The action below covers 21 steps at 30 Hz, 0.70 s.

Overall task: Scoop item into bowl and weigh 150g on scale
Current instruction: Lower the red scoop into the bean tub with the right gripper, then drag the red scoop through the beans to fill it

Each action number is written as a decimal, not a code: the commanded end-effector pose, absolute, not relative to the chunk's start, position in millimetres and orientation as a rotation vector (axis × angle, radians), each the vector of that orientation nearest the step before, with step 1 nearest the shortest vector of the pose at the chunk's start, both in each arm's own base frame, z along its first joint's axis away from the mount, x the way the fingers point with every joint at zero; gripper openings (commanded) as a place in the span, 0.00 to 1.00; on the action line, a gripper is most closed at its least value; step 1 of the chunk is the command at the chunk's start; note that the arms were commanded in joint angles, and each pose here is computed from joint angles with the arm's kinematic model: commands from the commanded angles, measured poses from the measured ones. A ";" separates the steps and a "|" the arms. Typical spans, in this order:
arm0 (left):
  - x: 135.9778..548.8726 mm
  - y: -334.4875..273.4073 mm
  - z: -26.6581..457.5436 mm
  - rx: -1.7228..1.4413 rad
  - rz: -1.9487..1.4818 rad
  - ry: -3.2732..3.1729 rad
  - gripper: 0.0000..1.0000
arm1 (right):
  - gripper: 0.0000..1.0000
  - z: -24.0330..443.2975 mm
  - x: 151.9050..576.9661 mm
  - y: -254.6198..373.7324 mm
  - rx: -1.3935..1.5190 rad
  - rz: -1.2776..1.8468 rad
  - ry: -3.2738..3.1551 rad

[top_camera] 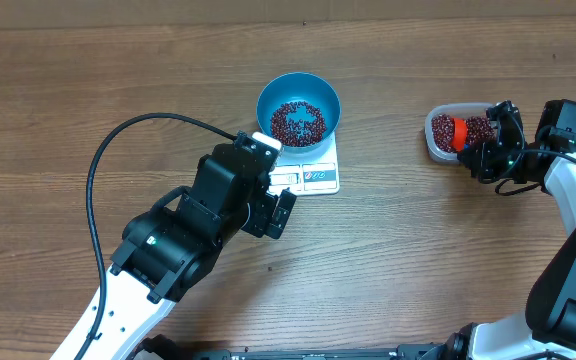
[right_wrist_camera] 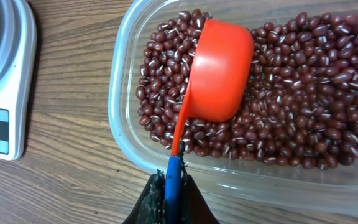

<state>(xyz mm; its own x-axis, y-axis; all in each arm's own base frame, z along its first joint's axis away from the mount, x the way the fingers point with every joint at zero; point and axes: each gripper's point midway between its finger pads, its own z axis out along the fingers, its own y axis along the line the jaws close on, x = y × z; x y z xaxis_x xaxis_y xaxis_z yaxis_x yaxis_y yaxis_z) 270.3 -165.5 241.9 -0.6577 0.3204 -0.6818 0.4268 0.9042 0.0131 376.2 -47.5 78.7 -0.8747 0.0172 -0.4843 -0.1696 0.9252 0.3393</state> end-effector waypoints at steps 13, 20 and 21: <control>273.1 -163.6 244.1 0.536 -0.174 2.331 0.99 | 0.04 81.7 377.0 -43.7 0.035 0.650 2.568; 273.1 -163.6 244.1 0.536 -0.174 2.331 1.00 | 0.04 82.0 377.1 -43.5 0.039 0.655 2.567; 273.1 -163.6 244.1 0.536 -0.174 2.331 1.00 | 0.04 81.9 377.1 -43.5 0.039 0.655 2.567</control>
